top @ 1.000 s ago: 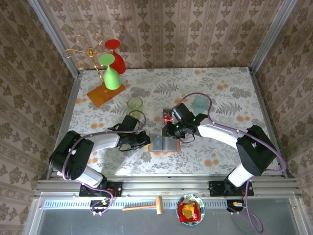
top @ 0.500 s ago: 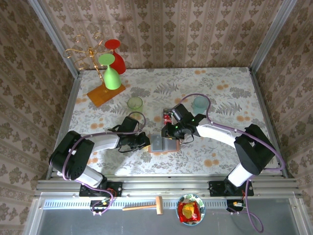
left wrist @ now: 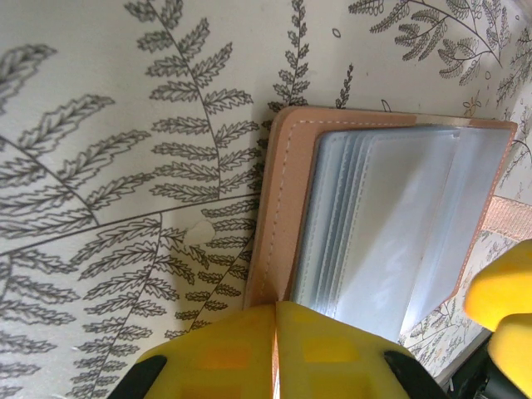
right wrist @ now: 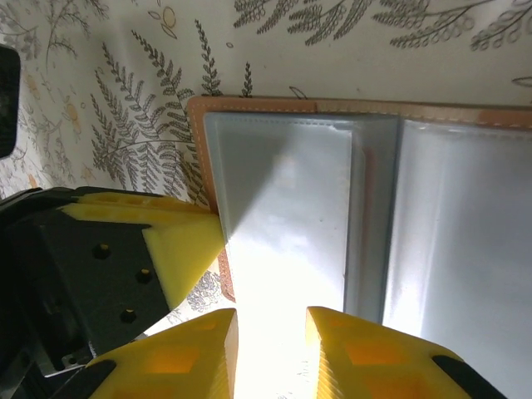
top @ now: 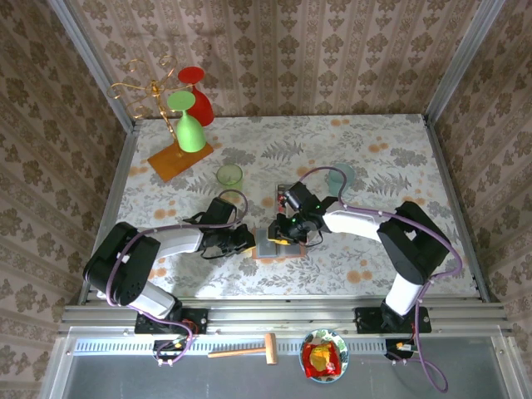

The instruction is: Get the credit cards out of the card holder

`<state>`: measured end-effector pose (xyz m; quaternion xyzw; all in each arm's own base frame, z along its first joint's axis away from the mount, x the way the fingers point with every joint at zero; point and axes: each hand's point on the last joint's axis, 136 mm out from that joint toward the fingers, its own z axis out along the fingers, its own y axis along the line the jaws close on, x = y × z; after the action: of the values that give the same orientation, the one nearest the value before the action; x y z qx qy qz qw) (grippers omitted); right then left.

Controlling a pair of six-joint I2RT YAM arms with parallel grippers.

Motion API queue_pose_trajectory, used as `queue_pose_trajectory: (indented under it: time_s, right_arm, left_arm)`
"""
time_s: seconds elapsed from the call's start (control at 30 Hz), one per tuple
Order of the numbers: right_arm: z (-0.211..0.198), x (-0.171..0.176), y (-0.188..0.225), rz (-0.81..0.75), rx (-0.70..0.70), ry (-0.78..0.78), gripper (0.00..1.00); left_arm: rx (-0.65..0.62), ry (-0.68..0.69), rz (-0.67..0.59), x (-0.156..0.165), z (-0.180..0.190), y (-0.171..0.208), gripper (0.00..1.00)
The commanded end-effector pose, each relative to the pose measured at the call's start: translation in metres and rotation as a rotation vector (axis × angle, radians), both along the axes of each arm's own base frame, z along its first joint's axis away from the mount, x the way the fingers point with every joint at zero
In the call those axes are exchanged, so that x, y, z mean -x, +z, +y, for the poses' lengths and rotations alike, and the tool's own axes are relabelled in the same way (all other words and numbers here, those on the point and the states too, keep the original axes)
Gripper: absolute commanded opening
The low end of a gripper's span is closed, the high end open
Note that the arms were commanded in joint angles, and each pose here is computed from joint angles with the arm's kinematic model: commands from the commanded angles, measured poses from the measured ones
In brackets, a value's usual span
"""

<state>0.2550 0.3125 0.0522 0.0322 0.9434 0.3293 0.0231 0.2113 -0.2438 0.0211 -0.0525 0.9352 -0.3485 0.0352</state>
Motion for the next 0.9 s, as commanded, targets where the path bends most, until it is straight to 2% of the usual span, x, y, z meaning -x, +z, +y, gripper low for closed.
queue_pose_trajectory:
  time_s: [0.0, 0.47, 0.87]
  right_arm:
    - [0.012, -0.001, 0.003, 0.016, -0.032, 0.01, 0.3]
    - [0.012, 0.001, -0.015, 0.045, 0.001, 0.015, 0.31]
    - [-0.006, 0.004, -0.022, 0.029, 0.096, 0.006, 0.31]
  left_arm:
    - [-0.019, -0.008, 0.021, 0.008, 0.005, -0.006, 0.11]
    - [-0.017, -0.009, 0.021, 0.008, 0.005, -0.005, 0.11]
    - [-0.021, -0.01, 0.023, 0.009, 0.006, -0.006, 0.11]
